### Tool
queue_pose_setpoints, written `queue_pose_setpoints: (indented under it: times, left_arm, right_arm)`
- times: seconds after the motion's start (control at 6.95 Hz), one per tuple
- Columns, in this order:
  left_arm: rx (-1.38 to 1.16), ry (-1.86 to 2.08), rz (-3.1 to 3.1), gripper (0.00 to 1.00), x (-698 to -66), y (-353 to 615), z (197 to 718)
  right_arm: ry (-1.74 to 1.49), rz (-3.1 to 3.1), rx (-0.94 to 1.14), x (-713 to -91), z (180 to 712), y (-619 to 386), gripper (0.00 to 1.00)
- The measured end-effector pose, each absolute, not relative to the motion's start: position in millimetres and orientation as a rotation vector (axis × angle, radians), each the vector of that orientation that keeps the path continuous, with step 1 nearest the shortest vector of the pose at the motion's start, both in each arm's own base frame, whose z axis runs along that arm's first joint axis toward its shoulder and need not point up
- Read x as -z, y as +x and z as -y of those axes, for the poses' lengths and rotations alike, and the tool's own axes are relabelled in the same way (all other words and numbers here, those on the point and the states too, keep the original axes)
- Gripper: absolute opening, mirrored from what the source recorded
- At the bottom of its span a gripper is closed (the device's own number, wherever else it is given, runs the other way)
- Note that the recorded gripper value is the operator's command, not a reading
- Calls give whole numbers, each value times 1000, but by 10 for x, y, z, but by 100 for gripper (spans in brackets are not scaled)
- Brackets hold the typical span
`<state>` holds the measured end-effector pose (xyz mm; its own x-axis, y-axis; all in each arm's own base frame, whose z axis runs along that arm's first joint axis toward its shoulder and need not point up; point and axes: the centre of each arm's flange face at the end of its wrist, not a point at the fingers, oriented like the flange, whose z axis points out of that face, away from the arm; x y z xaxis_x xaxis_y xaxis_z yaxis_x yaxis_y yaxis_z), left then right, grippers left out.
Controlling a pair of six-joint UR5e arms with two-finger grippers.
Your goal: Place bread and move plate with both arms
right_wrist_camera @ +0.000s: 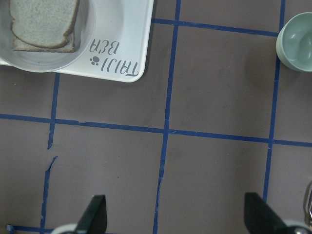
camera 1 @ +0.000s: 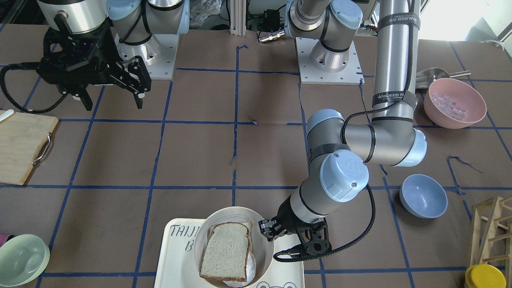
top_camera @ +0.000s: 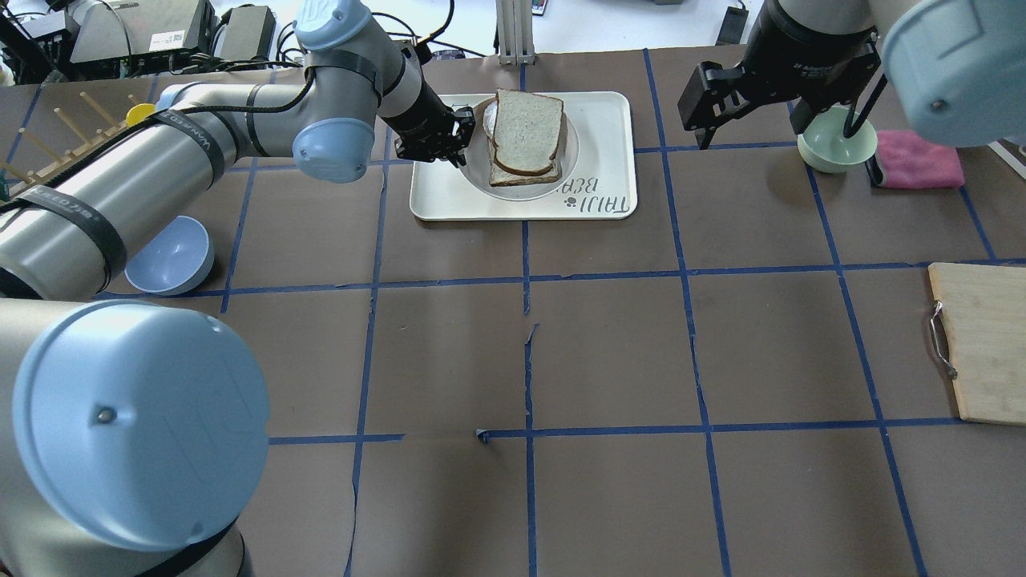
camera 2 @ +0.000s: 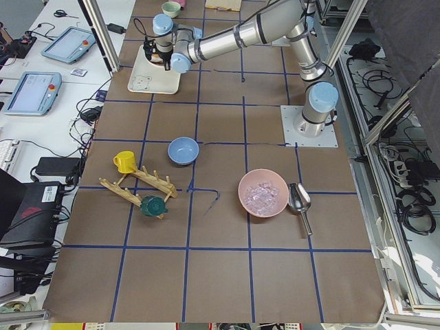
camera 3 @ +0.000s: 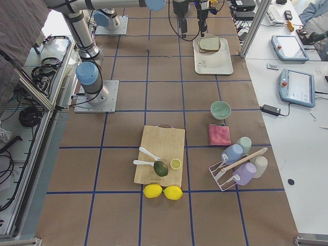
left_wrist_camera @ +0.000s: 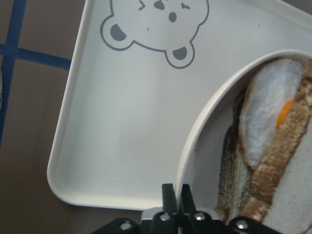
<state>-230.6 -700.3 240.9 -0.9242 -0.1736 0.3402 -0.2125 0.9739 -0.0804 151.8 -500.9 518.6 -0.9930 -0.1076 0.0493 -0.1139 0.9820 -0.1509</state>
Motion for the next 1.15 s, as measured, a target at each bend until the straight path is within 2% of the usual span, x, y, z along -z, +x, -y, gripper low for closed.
queue_pose_setpoints:
  times: [0.43, 0.58, 0.72, 1.15]
  left_arm:
    - [-169, 280, 2760, 0, -2019, -2346, 7188]
    - [-160, 286, 2752, 10, -1959, -2357, 7211]
    - [-149, 287, 2732, 99, -1940, -2378, 7218]
    - [-154, 310, 2695, 100, -2114, -2404, 7210]
  right_arm:
    - [176, 3086, -235, -5163, 5010, 1528, 100]
    - [176, 3087, -231, -5147, 5010, 1528, 100]
    - [175, 3087, -228, -5137, 5010, 1525, 100]
    - [174, 3087, -224, -5126, 5010, 1521, 100]
